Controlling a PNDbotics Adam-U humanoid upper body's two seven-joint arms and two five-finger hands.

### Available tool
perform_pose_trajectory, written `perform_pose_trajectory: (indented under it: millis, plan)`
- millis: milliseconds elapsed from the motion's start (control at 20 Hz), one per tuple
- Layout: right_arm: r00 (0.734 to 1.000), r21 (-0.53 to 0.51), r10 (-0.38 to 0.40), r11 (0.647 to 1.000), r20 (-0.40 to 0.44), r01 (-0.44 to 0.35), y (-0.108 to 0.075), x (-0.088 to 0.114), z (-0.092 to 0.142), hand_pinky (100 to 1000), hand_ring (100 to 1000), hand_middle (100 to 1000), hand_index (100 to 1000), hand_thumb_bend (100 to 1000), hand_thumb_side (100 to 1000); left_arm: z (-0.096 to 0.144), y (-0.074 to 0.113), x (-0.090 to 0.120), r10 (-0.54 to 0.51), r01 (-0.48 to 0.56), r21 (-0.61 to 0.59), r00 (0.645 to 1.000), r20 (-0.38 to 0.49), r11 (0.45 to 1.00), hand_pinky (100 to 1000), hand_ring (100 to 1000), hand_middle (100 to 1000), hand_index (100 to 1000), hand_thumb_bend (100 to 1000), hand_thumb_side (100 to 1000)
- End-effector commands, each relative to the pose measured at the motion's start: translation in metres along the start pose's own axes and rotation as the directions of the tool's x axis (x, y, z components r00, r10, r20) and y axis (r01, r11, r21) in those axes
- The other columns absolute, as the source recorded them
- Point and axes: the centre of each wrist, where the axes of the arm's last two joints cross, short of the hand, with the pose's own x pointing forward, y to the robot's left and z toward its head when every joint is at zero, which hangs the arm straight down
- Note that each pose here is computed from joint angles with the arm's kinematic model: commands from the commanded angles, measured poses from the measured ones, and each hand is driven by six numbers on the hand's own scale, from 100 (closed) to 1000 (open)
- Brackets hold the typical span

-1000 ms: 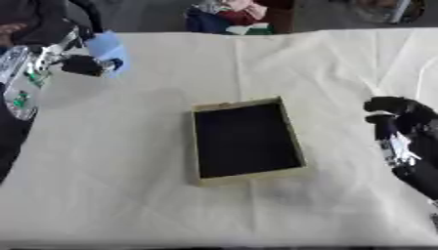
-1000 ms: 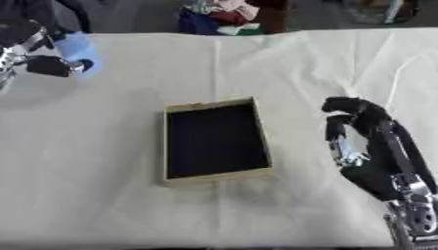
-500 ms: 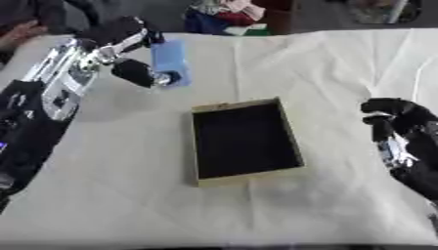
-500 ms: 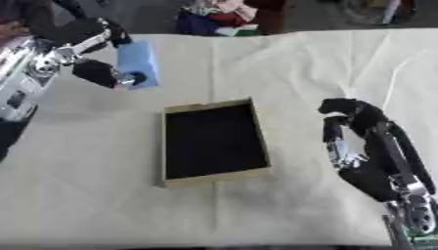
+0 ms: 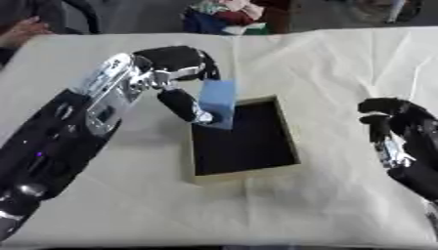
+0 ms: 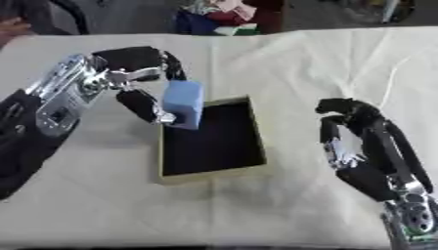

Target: Pick up objects on the table and place them in the box.

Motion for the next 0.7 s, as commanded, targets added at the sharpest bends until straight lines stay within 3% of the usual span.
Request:
perform_pose_trajectory:
  millis: [50,200,350,550,700]
  plan:
    - [1.0,0.014,0.0,1.0,0.01,0.0,0.0,0.002,-0.003,731,812,670,791,100,522,-0.006,-0.004,-0.004,0.022,-0.022,-0.047,1.0,-0.002,0.999,801,727,674,783,507,567]
    - [1.0,0.016,-0.002,1.0,0.008,0.001,0.0,0.002,-0.003,731,811,668,792,100,523,-0.012,-0.016,-0.011,0.078,-0.078,-0.093,0.997,-0.004,0.993,803,735,701,881,554,559]
    - [1.0,0.015,-0.001,1.0,0.011,0.0,0.0,0.002,-0.004,731,812,666,792,100,522,-0.012,-0.017,-0.013,0.09,-0.09,-0.087,0.996,-0.003,0.992,804,740,714,923,572,576]
    - [1.0,0.009,0.002,1.0,0.012,-0.002,0.0,0.002,-0.004,730,812,667,790,100,522,-0.005,-0.011,-0.014,0.09,-0.09,-0.028,0.996,-0.007,0.996,804,740,716,921,584,596]
    - [1.0,0.004,0.003,1.0,0.01,-0.003,-0.001,0.001,-0.003,730,812,667,791,100,523,0.01,0.003,-0.016,0.1,-0.099,0.078,0.995,-0.015,0.992,802,735,709,911,588,614]
